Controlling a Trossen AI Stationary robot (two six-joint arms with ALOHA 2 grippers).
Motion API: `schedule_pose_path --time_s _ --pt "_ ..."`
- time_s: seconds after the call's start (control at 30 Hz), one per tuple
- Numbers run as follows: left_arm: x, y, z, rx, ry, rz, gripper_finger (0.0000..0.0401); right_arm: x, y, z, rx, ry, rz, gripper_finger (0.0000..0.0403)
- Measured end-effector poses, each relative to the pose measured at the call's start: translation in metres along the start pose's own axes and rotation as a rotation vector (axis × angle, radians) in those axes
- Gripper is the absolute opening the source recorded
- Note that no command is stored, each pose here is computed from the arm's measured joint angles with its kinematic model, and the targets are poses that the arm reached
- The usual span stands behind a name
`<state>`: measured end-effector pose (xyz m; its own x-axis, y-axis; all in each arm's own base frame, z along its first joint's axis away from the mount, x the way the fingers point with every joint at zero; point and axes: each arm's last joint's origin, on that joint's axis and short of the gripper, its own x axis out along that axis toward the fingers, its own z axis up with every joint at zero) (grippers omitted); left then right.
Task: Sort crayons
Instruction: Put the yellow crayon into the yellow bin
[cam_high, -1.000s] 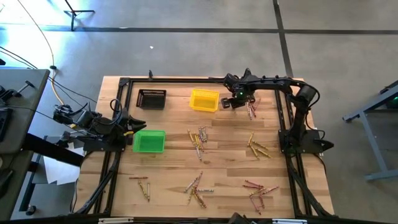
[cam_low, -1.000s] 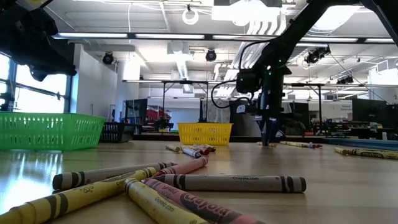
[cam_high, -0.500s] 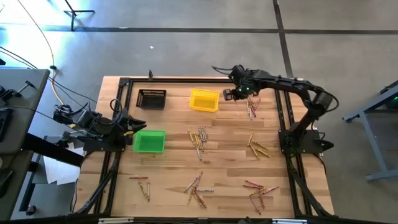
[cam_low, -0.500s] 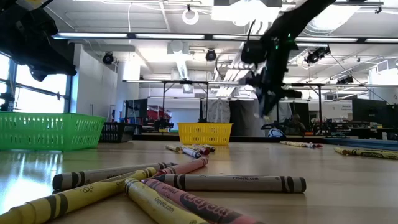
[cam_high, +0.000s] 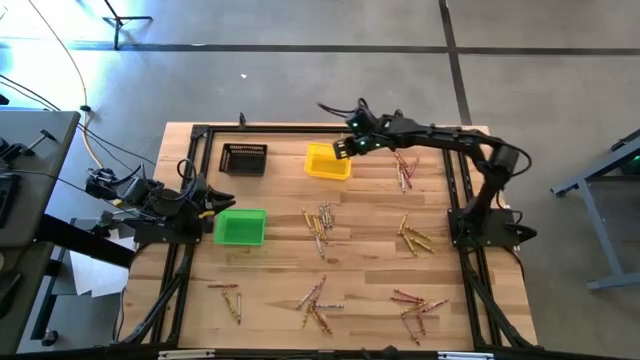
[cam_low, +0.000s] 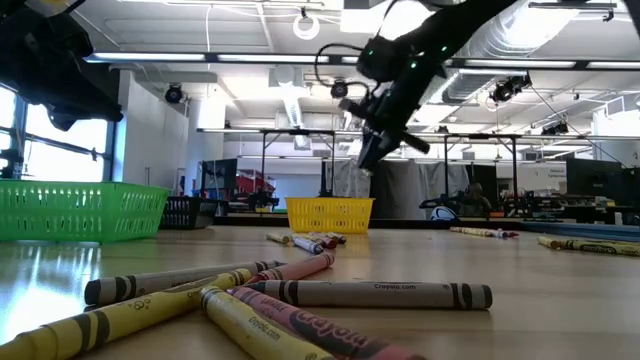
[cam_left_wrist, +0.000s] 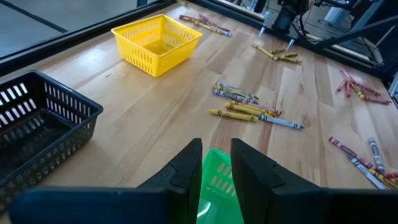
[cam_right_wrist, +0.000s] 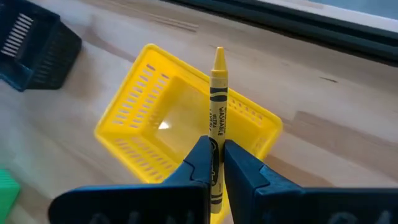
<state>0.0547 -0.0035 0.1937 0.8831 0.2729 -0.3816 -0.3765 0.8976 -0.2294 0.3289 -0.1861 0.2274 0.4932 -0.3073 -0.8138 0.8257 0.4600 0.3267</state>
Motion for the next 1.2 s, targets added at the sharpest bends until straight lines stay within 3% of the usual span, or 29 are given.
schedule_pose_path --time_s 0.3,0.53,0.8,1.0,1.2 --pt "0.0 0.0 0.0 -0.001 0.0 0.0 0.0074 0.042 0.007 -0.002 -0.078 0.069 -0.028 0.0012" --pt "0.0 0.0 0.0 0.0 0.0 0.0 0.0074 0.043 0.016 -0.005 -0.119 0.071 -0.012 0.0019" --pt "0.0 0.0 0.0 0.0 0.0 0.0 0.0074 0.043 0.02 -0.008 -0.141 0.086 0.005 0.0068" --pt "0.0 0.0 0.0 0.0 0.0 -0.001 0.0074 0.029 0.02 -0.011 -0.072 0.145 0.007 0.0077" --pt "0.0 0.0 0.0 -0.001 -0.001 -0.002 0.0074 -0.011 0.012 -0.013 -0.101 0.154 -0.129 0.0078"
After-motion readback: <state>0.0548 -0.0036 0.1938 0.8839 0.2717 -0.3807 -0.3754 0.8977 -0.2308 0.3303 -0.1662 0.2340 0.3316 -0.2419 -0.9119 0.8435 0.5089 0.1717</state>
